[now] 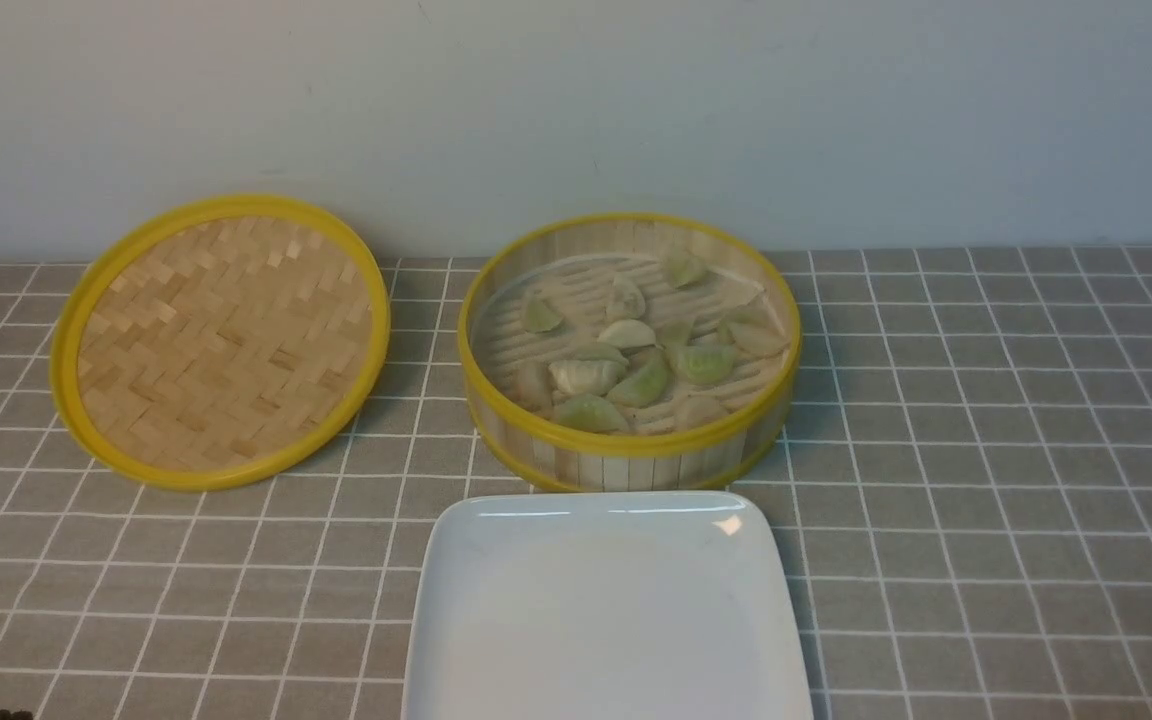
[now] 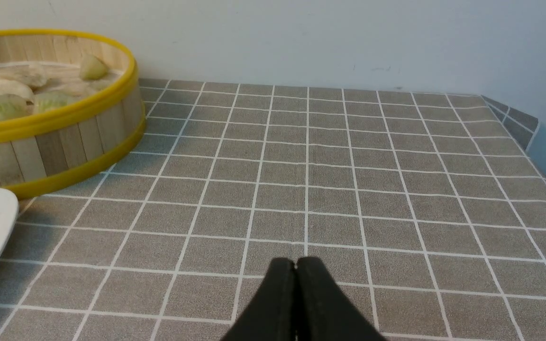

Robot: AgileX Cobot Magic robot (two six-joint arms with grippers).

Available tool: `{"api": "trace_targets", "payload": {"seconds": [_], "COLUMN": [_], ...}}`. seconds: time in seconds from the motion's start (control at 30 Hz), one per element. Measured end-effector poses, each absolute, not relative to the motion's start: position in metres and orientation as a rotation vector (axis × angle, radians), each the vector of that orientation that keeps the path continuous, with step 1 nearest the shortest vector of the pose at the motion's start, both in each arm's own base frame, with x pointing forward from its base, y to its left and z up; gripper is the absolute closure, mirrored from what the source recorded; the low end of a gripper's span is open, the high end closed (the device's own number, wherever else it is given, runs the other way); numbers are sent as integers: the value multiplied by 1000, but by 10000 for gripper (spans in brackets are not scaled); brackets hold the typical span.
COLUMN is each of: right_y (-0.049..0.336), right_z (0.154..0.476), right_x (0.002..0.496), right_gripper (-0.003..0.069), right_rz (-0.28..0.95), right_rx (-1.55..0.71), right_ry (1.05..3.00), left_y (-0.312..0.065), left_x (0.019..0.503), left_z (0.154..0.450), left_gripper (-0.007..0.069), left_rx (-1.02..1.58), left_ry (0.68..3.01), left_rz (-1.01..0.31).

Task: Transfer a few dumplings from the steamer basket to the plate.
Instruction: Use the right arm to grab a dumpling from inside the steamer

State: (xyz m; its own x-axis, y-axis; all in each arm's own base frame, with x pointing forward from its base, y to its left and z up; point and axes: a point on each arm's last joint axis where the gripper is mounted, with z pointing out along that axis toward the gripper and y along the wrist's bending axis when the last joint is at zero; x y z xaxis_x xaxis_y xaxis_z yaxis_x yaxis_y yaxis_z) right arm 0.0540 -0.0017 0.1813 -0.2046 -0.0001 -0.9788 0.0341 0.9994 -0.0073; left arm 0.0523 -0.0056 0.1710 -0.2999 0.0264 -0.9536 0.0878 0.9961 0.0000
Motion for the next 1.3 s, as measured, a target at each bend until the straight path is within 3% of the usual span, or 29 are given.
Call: {"api": "trace_targets", "payload": {"seconds": [0.47,0.53,0.67,0.8,0.93,1.3], "right_y": [-2,0,2,-2,-4,-11], "right_z": [181,182,192,204,207,215], "right_x": [54,54,56,56,56,54], "right_gripper": [672,672,672,672,672,672], "right_rz": [-24,37,353,554,631,653], "right_rx": [31,83,365,569,656,725], "right_ry": [1777,1761,1607,1420,1348,1217], "left_y": [-6,-6,-6,-6,-6,-6], "left_x": [52,52,52,52,52,52], "left_z": [171,171,171,171,171,171], "left_gripper": [630,630,630,630,630,630], "left_rx": [83,83,83,83,83,83], "left_ry": [1875,1875,1875,1875,1875,1875], "left_rz": [-60,-60,-60,-60,-60,-60]}}
